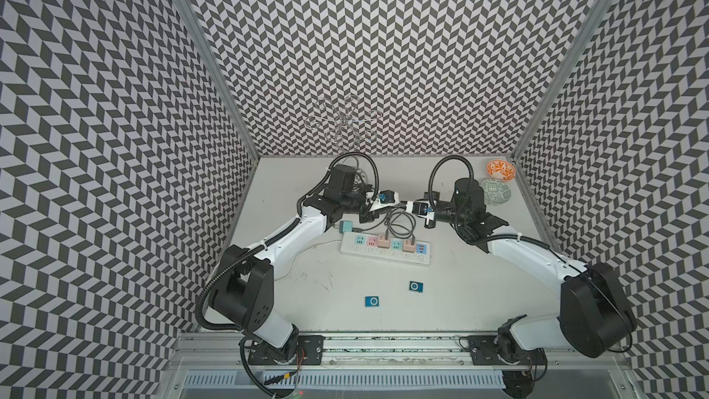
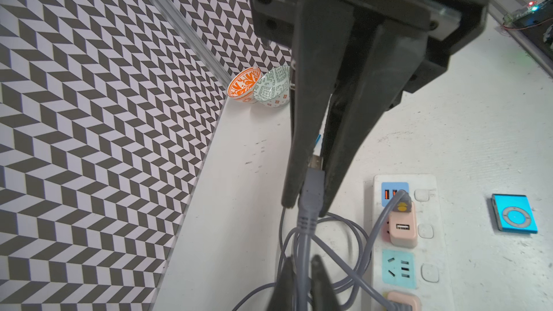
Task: Charge mp3
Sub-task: Pick up the charging cable from the center of the board.
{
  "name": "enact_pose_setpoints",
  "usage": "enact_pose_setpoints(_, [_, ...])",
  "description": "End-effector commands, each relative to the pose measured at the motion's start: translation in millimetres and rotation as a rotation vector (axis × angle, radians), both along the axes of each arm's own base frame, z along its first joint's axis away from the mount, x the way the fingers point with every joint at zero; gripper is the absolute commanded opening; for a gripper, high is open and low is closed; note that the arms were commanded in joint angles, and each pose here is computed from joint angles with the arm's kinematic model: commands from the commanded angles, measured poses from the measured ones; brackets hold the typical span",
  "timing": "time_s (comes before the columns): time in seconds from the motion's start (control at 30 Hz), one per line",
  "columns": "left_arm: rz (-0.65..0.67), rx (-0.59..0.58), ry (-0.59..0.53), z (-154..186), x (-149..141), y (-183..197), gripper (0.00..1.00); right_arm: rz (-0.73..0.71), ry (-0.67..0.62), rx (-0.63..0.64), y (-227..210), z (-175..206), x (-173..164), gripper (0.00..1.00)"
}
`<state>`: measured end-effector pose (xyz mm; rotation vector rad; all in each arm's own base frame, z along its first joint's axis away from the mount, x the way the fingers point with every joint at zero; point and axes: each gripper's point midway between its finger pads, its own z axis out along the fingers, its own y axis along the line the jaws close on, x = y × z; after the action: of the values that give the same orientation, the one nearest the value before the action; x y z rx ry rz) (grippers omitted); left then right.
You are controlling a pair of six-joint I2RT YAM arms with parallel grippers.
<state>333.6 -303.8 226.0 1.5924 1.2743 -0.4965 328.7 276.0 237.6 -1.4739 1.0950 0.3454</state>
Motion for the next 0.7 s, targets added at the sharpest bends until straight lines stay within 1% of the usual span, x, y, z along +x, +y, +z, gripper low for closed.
enact_pose_setpoints(0.0, [-0.029, -0.068, -0.067, 17, -12, 3, 0.37, 0.046, 0.010, 0.054, 0, 20, -4, 0.00])
enact_pose_setpoints(0.07, [-0.042, -0.127, -0.086, 23, -17, 8, 0.41, 0.063, 0.037, 0.065, -1, 20, -4, 0.00])
enact_pose_setpoints(0.1, [-0.052, -0.159, -0.094, 27, -20, 10, 0.42, 0.065, 0.078, 0.075, -2, 20, -5, 0.00])
enact_pose_setpoints(0.3, [-0.134, -0.277, -0.147, 45, -42, 10, 0.42, 0.114, 0.165, 0.077, -1, 18, -12, 0.00])
enact_pose_setpoints(0.47, [-0.177, -0.330, -0.166, 53, -53, 9, 0.41, 0.157, 0.212, 0.075, 0, 17, -20, 0.00])
enact_pose_setpoints(0.67, [-0.220, -0.337, -0.149, 48, -58, 2, 0.36, 0.213, 0.244, 0.101, 3, 21, -29, 0.00])
